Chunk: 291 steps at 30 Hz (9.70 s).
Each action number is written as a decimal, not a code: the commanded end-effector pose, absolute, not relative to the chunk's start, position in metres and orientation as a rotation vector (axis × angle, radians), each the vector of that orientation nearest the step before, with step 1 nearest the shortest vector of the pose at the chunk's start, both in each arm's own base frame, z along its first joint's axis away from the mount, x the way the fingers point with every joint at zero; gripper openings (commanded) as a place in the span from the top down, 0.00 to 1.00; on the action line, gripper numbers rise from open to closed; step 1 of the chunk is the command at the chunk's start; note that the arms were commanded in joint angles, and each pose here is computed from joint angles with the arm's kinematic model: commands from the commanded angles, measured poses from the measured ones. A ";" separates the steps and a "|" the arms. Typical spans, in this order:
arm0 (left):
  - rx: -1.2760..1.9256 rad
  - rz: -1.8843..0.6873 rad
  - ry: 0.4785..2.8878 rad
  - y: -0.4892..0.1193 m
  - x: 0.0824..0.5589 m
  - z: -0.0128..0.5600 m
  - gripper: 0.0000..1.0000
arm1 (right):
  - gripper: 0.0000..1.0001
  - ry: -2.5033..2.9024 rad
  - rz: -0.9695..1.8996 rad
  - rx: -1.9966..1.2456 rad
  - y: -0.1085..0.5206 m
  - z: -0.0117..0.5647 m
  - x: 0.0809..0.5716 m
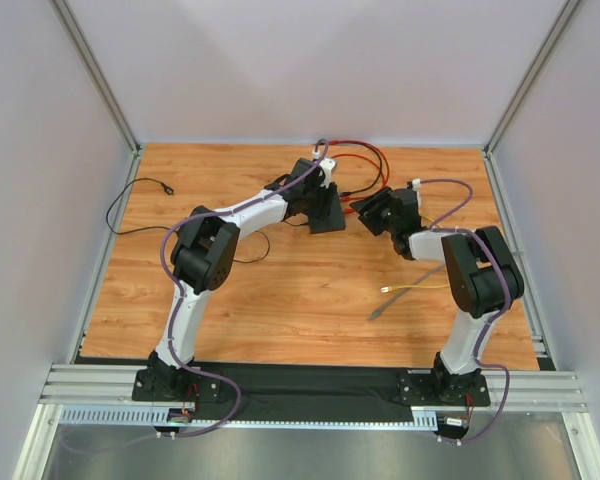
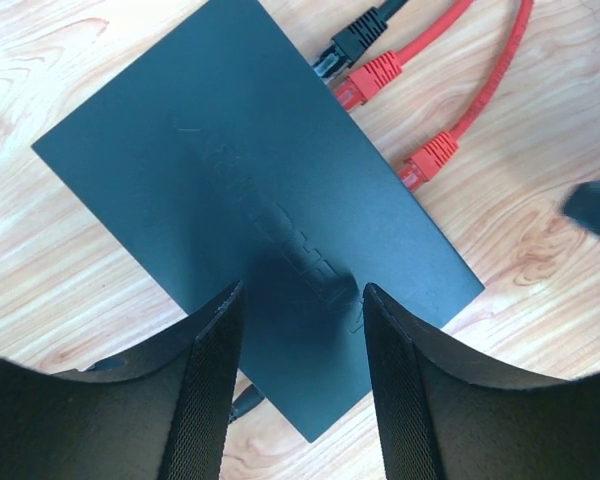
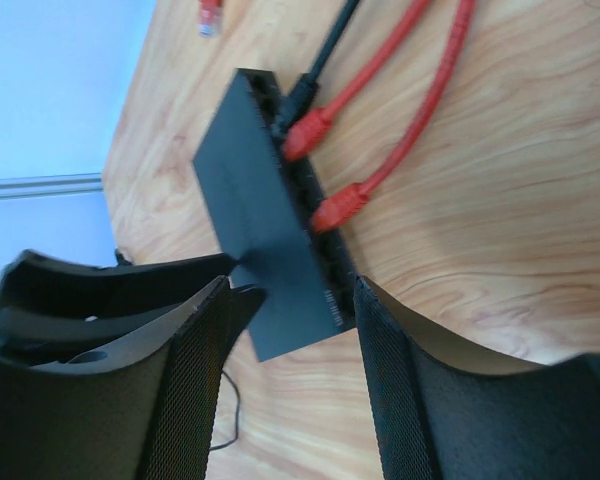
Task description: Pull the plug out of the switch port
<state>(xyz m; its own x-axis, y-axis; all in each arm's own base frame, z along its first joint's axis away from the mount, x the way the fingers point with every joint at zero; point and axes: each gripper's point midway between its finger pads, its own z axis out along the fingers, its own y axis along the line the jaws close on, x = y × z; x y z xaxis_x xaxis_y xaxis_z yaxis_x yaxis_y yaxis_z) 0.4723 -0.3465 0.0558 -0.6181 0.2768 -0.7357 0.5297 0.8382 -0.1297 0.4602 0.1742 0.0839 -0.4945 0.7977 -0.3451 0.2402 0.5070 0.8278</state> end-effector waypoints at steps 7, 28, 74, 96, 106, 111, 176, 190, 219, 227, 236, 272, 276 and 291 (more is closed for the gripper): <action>0.524 -0.440 2.204 -0.349 0.487 0.072 0.45 | 0.46 1.946 1.010 0.852 0.181 0.078 0.477; 0.518 -0.474 2.239 -0.352 0.481 0.064 0.46 | 0.58 1.983 1.137 0.926 0.195 0.046 0.483; 0.520 -0.505 2.247 -0.357 0.478 0.064 0.47 | 0.75 2.035 1.062 1.185 0.200 0.000 0.485; 0.506 -0.504 2.282 -0.358 0.479 0.058 0.54 | 1.00 2.046 1.011 1.205 0.196 -0.005 0.486; 0.439 -0.403 2.368 -0.346 0.484 0.043 0.58 | 1.00 2.038 1.014 1.216 0.195 -0.006 0.487; 0.428 -0.292 2.450 -0.336 0.484 0.035 0.59 | 1.00 2.040 1.026 1.208 0.198 -0.005 0.487; 0.519 -0.014 2.608 -0.325 0.468 -0.005 0.47 | 1.00 1.864 0.958 1.161 0.147 0.054 0.496; 0.557 -0.148 2.608 -0.332 0.466 -0.004 0.42 | 1.00 1.877 0.822 0.664 0.146 0.176 0.508; 0.537 -0.356 2.538 -0.346 0.465 0.013 0.42 | 1.00 1.875 0.146 1.152 -0.024 0.175 0.305; 0.555 -0.463 2.502 -0.354 0.454 0.019 0.43 | 0.97 2.166 0.332 1.192 0.017 0.100 0.248; 0.556 -0.493 2.486 -0.355 0.450 0.022 0.43 | 0.90 2.259 0.303 1.191 0.022 0.092 0.200; 0.445 -0.431 2.261 -0.338 0.477 0.071 0.44 | 0.58 1.758 0.861 0.783 0.113 0.222 0.473; 0.443 -0.391 2.218 -0.335 0.485 0.082 0.44 | 0.60 1.883 0.847 0.699 0.128 0.169 0.501; 0.351 -0.394 2.094 -0.345 0.480 0.096 0.49 | 0.60 2.065 0.994 0.750 0.177 0.082 0.514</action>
<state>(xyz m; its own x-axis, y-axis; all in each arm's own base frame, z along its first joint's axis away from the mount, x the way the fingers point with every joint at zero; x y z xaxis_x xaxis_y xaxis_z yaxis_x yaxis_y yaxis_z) 0.4771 -0.3317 0.0549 -0.5960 0.1463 -0.7895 0.3893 0.9126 -0.1247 0.5013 0.1605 0.0672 -0.5786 0.7297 -0.3644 0.2489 0.5834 0.7731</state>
